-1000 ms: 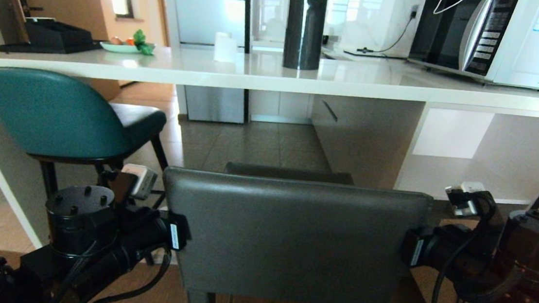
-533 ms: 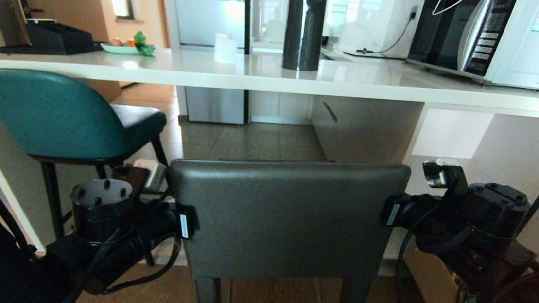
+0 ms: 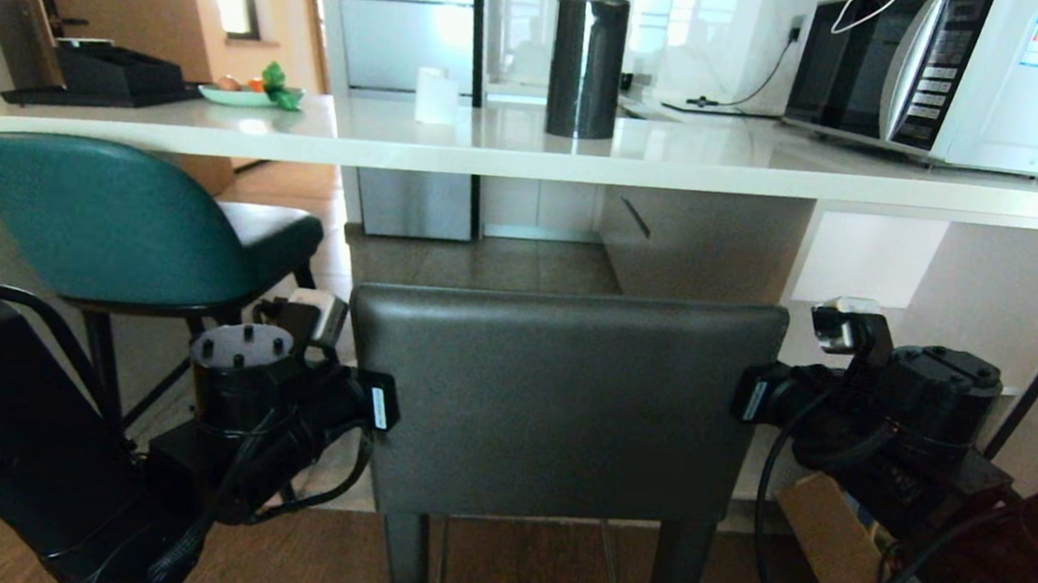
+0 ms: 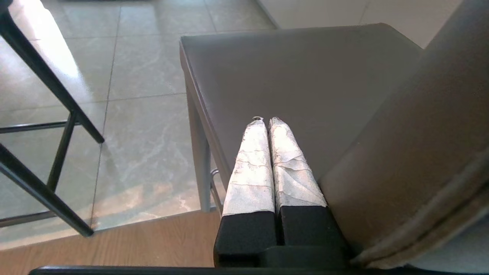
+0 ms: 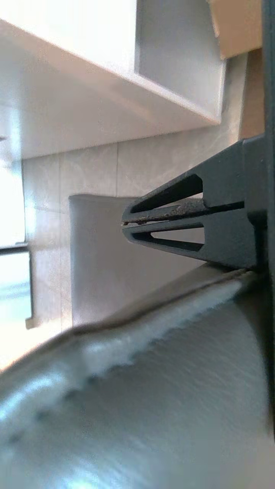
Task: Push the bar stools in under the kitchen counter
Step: Push the gray chair back under the dining table
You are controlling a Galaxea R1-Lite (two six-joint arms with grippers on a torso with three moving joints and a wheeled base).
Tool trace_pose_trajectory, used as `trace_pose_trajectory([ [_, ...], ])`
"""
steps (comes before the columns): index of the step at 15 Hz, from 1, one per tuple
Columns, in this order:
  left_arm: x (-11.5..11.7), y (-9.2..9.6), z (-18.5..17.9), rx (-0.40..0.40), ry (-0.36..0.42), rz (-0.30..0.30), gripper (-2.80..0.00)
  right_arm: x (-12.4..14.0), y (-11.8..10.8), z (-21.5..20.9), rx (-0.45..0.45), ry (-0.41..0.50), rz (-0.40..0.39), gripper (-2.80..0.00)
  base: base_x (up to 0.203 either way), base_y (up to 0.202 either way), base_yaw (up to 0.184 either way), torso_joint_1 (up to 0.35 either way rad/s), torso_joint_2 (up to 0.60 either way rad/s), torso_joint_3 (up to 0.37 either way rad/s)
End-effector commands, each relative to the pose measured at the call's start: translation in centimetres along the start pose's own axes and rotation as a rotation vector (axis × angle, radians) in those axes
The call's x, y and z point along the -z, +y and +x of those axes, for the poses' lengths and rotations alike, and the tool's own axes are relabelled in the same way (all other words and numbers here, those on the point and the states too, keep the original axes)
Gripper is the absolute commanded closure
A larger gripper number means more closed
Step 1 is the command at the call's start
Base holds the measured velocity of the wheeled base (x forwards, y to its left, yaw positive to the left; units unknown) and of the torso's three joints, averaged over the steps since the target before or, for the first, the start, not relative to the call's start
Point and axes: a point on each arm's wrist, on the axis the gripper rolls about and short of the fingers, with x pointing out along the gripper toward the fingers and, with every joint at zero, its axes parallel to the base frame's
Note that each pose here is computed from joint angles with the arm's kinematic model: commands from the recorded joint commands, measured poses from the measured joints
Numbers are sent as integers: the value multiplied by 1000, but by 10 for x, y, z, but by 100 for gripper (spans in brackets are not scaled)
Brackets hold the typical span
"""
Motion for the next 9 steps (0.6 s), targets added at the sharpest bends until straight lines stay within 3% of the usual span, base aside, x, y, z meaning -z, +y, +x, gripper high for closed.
trace_pose_trajectory([
  [1, -1, 17, 6, -57, -10, -2, 0, 5, -1, -4, 1, 14, -2, 0, 0, 0, 0, 0, 0, 0],
  [6, -3, 40, 16, -116, -21, 33, 0, 10, -2, -8, 2, 39, -3, 0, 0, 0, 0, 0, 0, 0],
  [9, -7, 35, 22, -104, -41, 41, 0, 12, -2, -7, 3, 44, -4, 0, 0, 0, 0, 0, 0, 0],
])
